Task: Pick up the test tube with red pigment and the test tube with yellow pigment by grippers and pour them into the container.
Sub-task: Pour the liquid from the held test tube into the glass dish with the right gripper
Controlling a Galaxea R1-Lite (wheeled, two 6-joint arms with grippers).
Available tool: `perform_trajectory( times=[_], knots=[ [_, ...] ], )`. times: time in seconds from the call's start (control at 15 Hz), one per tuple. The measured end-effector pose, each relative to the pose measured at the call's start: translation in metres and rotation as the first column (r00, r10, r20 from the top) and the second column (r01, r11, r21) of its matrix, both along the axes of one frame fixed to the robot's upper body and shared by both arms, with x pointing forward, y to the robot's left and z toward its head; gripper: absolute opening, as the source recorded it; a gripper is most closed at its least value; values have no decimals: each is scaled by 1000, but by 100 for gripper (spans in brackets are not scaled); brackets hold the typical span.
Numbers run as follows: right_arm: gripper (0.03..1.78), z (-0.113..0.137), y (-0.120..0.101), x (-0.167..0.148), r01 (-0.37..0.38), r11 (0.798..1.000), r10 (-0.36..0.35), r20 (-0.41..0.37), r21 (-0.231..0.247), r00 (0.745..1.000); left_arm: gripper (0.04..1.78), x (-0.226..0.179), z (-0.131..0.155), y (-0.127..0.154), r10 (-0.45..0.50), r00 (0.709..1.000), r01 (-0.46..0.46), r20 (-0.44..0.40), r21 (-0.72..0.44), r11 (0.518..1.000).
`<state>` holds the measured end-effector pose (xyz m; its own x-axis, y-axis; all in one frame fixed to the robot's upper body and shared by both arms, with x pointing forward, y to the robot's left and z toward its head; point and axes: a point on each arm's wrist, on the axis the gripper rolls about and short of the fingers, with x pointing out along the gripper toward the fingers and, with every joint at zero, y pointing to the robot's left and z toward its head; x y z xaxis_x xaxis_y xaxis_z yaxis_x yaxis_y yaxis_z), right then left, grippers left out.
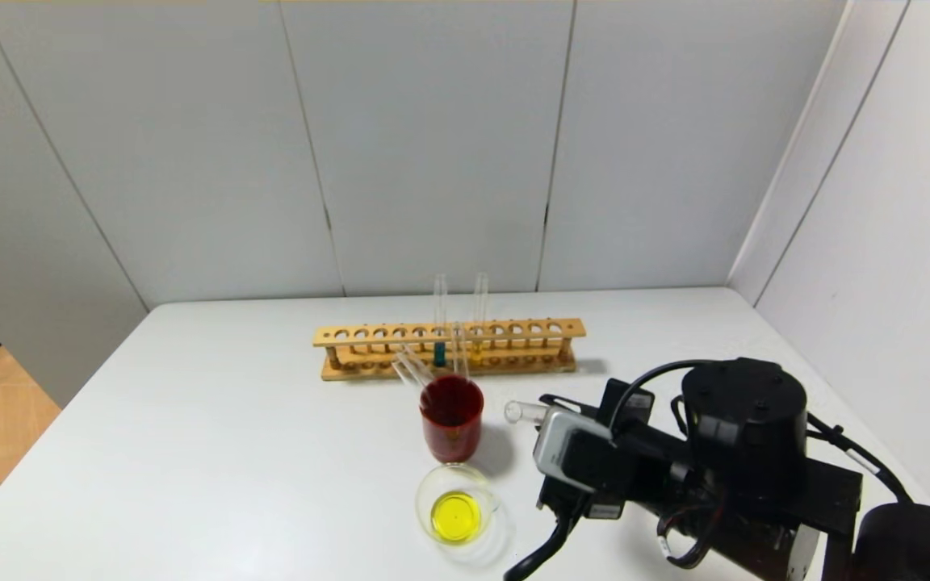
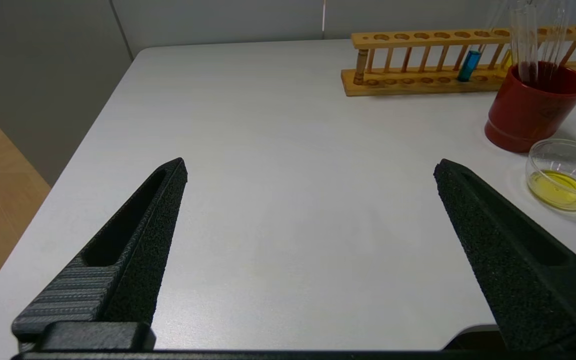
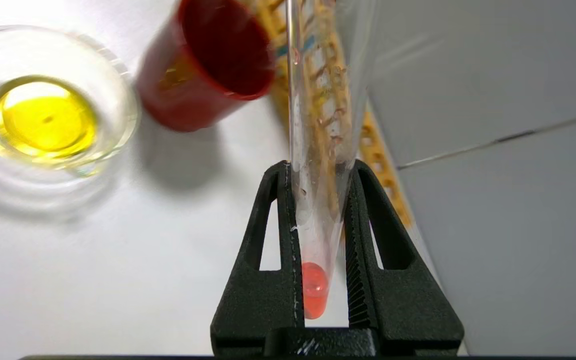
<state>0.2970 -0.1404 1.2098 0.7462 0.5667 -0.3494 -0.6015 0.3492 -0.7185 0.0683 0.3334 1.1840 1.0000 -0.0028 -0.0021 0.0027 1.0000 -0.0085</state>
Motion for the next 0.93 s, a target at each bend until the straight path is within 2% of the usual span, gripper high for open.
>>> perform_trajectory(
  times=[0.2, 0.4, 0.67, 0.8, 0.93],
  knots=[
    [33, -14, 7, 2, -46, 992, 47, 7, -114, 999, 175, 0, 0, 0, 0, 1000, 0, 0, 0, 1000],
    [33, -23, 12, 4, -90, 971, 86, -31, -223, 996, 175, 0, 0, 0, 0, 1000, 0, 0, 0, 1000],
    [33, -18, 25, 6, -137, 946, 122, -69, -292, 990, 175, 0, 0, 0, 0, 1000, 0, 0, 0, 1000],
    [33, -15, 30, 9, -159, 927, 144, -70, -340, 987, 175, 0, 0, 0, 0, 1000, 0, 0, 1, 1000],
    [33, -14, 34, 12, -184, 898, 162, -88, -399, 983, 175, 0, 0, 0, 0, 1000, 0, 0, 0, 1000]
  ],
)
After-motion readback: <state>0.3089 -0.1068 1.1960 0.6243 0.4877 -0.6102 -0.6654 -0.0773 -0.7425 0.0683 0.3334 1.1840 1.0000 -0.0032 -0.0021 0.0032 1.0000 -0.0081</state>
